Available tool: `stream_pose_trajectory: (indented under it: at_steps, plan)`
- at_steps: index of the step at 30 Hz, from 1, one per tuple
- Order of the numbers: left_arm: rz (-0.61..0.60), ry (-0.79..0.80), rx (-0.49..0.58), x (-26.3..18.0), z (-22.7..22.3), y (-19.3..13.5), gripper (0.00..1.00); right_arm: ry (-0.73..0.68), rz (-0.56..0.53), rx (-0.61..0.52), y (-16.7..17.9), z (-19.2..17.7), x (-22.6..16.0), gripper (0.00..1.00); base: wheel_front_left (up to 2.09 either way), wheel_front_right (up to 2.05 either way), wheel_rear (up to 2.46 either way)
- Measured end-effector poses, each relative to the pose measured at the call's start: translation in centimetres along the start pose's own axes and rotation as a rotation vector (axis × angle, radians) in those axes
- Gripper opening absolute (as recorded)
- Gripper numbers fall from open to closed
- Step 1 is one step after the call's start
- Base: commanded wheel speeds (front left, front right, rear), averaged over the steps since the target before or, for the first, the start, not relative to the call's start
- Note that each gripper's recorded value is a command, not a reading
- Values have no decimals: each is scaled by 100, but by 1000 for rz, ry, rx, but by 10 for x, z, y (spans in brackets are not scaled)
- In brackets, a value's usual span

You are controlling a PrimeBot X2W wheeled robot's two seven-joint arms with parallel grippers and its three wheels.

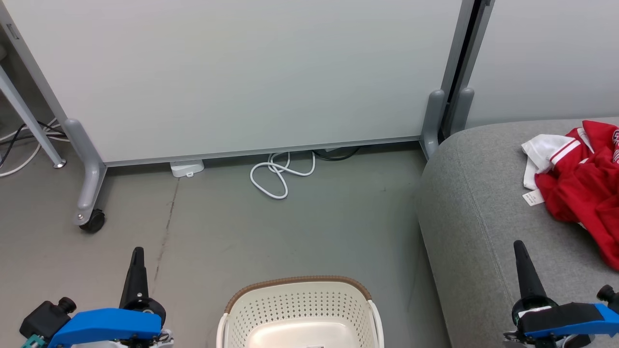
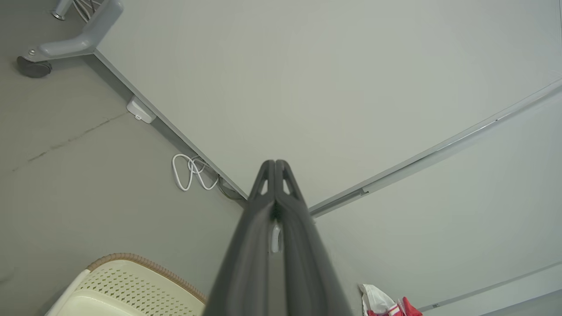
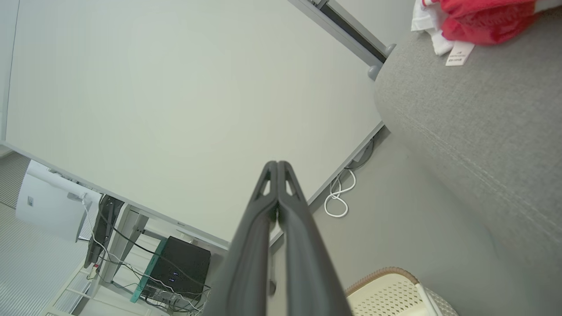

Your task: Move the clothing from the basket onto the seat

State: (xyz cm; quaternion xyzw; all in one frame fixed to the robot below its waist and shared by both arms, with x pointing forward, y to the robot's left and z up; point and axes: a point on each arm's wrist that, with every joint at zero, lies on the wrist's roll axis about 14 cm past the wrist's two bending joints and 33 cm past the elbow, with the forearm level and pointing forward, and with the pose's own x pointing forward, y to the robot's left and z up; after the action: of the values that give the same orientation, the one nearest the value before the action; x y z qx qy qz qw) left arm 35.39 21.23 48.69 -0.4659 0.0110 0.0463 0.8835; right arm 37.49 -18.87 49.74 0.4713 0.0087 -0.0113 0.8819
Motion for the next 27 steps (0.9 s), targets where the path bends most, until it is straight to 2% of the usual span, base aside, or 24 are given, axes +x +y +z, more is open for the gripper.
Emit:
stream_pose_trajectory:
  at_steps: [27]
  plan:
    - [-18,21,-278,14,0,-8,0,9,-3,277,-1,4,6,0,0,0,0]
